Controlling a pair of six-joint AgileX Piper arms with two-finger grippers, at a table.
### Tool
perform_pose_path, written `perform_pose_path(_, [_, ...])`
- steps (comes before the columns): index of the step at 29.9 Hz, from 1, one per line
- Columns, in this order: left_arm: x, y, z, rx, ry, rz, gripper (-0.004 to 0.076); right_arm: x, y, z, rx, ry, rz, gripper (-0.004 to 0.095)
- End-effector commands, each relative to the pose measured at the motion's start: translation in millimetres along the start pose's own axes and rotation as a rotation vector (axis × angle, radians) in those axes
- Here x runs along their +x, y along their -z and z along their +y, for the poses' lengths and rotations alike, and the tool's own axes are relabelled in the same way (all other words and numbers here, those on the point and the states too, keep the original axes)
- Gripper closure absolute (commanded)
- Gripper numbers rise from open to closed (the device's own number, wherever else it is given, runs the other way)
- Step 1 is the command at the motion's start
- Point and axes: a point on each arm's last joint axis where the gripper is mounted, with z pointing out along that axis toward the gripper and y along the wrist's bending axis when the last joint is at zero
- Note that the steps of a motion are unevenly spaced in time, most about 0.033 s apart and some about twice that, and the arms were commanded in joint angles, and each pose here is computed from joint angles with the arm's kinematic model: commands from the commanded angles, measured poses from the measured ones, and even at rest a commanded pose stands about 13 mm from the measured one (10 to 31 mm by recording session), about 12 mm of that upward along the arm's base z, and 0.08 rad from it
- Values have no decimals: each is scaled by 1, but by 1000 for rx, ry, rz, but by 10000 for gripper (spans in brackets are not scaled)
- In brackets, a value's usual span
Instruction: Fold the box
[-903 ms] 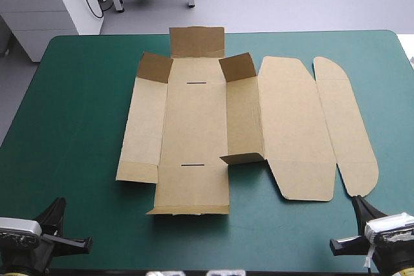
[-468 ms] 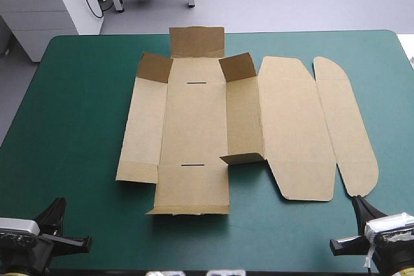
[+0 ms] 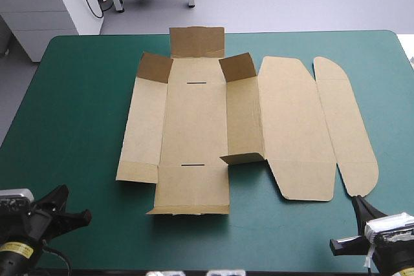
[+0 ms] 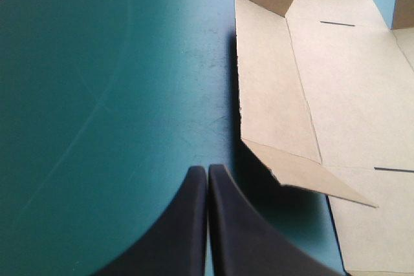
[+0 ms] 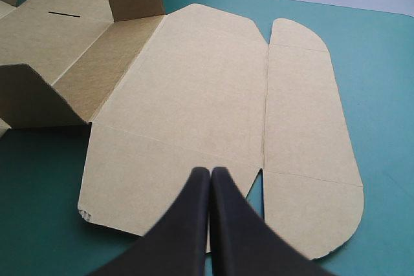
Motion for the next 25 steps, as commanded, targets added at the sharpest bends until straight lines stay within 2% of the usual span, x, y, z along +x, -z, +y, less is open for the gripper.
perform_pose_path(1, [-37,-10,-5,5,9,-25,732,-12,8,-1,14,0,-119,928])
perform_pose_path(7, [-76,-45,-10,-9,-6,47,732,-12,8,-1,14,0,-119,928])
perform_pose_path(12, [-95,-88,-11,-16,-39,142,731,-12,8,-1,14,0,-119,928])
perform_pose_path(19, [-96,-144,-10,-21,-92,365,707,-12,8,-1,14,0,-119,928])
perform_pose_path(22, [-93,-165,-10,30,-90,445,707,-12,8,-1,14,0,-119,928])
perform_pose_path(25, [-90,-186,2,103,-3,528,707,-12,8,-1,14,0,-119,928])
